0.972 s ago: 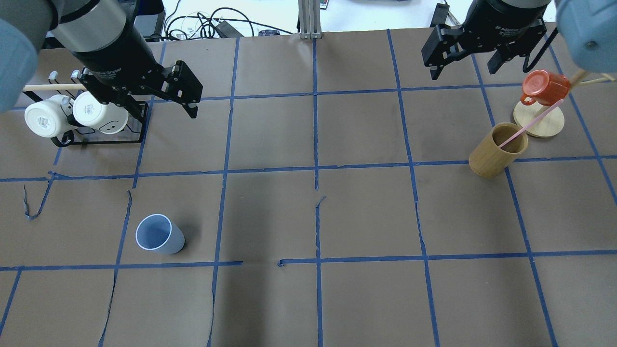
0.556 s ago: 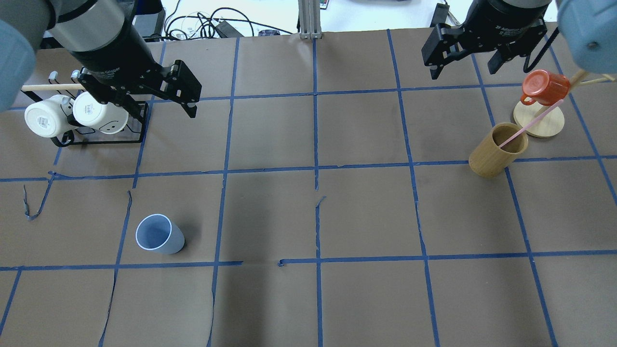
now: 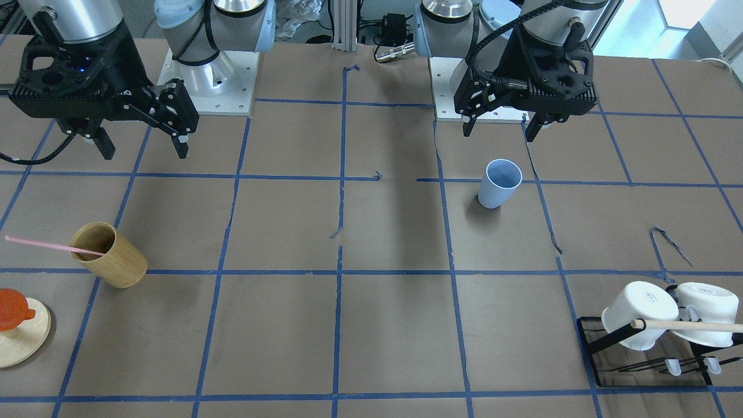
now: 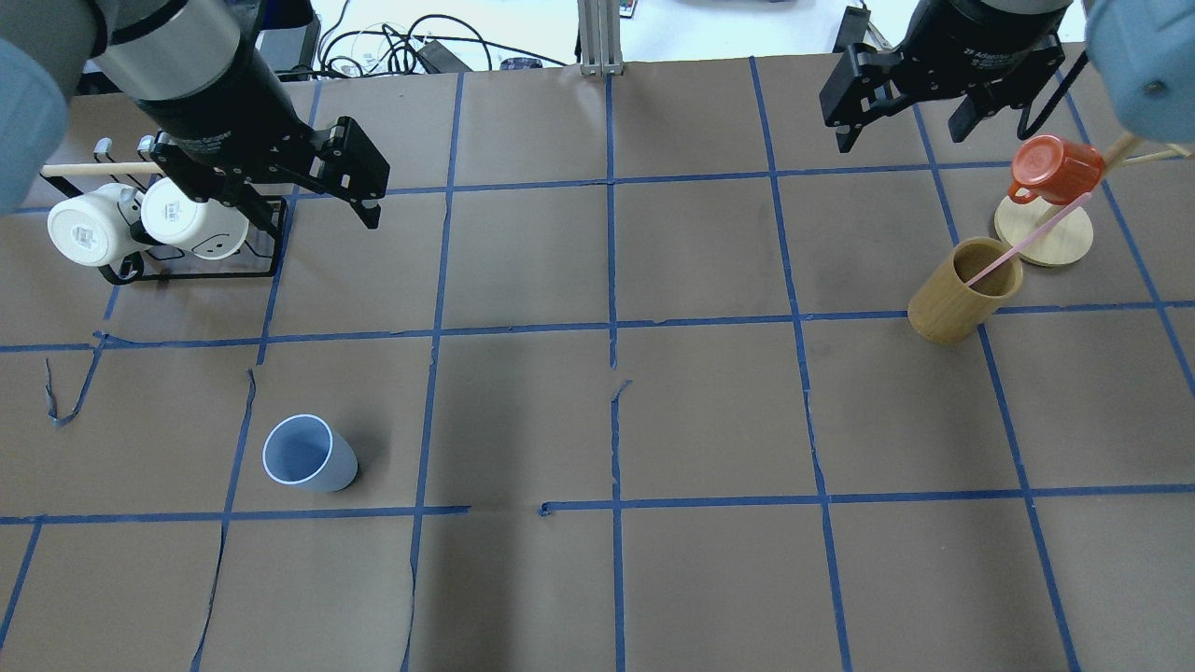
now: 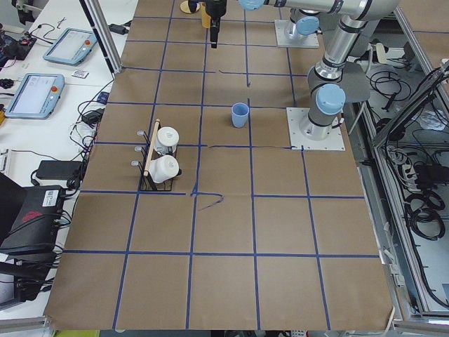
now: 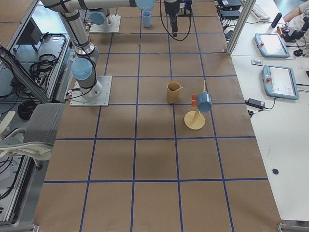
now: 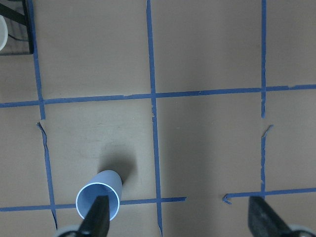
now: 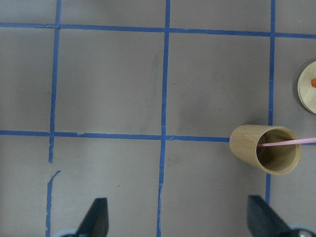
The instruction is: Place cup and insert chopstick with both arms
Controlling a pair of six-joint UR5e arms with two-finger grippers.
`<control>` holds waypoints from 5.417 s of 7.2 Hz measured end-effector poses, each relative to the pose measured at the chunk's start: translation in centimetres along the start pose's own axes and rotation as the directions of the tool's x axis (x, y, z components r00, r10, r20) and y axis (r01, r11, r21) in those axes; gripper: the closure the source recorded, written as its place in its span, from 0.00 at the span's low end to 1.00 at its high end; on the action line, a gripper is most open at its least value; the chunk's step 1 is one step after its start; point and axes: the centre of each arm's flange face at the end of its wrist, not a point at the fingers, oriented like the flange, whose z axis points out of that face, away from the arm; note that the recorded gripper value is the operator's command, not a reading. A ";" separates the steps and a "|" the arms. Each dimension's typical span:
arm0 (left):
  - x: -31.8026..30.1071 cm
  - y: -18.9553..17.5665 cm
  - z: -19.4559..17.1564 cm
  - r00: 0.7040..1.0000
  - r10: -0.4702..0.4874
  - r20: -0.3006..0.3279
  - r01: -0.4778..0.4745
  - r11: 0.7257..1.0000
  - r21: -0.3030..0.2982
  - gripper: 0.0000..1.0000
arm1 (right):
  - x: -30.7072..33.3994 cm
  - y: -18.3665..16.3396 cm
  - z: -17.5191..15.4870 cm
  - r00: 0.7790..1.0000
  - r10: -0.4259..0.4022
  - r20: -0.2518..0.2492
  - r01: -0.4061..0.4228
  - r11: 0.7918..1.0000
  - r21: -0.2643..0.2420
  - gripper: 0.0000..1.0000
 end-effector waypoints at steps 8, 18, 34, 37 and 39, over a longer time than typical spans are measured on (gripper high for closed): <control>-0.1 0.2 0.0 1.000 -0.001 0.004 0.001 1.000 -0.011 0.00 | 0.0 0.0 0.0 1.000 0.001 0.000 -0.001 1.000 -0.001 0.00; -6.5 7.0 23.4 0.997 0.032 0.071 -0.014 0.968 -0.251 0.04 | 3.3 -0.7 0.6 0.970 -0.242 -0.003 0.242 0.970 -0.012 0.00; 20.0 8.4 23.4 0.993 0.063 -0.097 -0.084 0.972 -0.221 1.00 | 24.9 -1.9 17.1 0.317 -0.933 0.170 0.942 0.331 0.056 0.00; 23.6 10.7 26.0 0.986 0.144 -0.087 -0.162 0.952 -0.258 0.09 | 25.3 -2.2 18.1 0.226 -0.961 0.159 0.969 0.239 0.068 0.01; 23.8 10.4 27.1 0.986 0.148 -0.076 -0.163 0.952 -0.260 0.03 | 25.5 -2.5 18.9 0.185 -0.972 0.148 0.978 0.196 0.066 0.08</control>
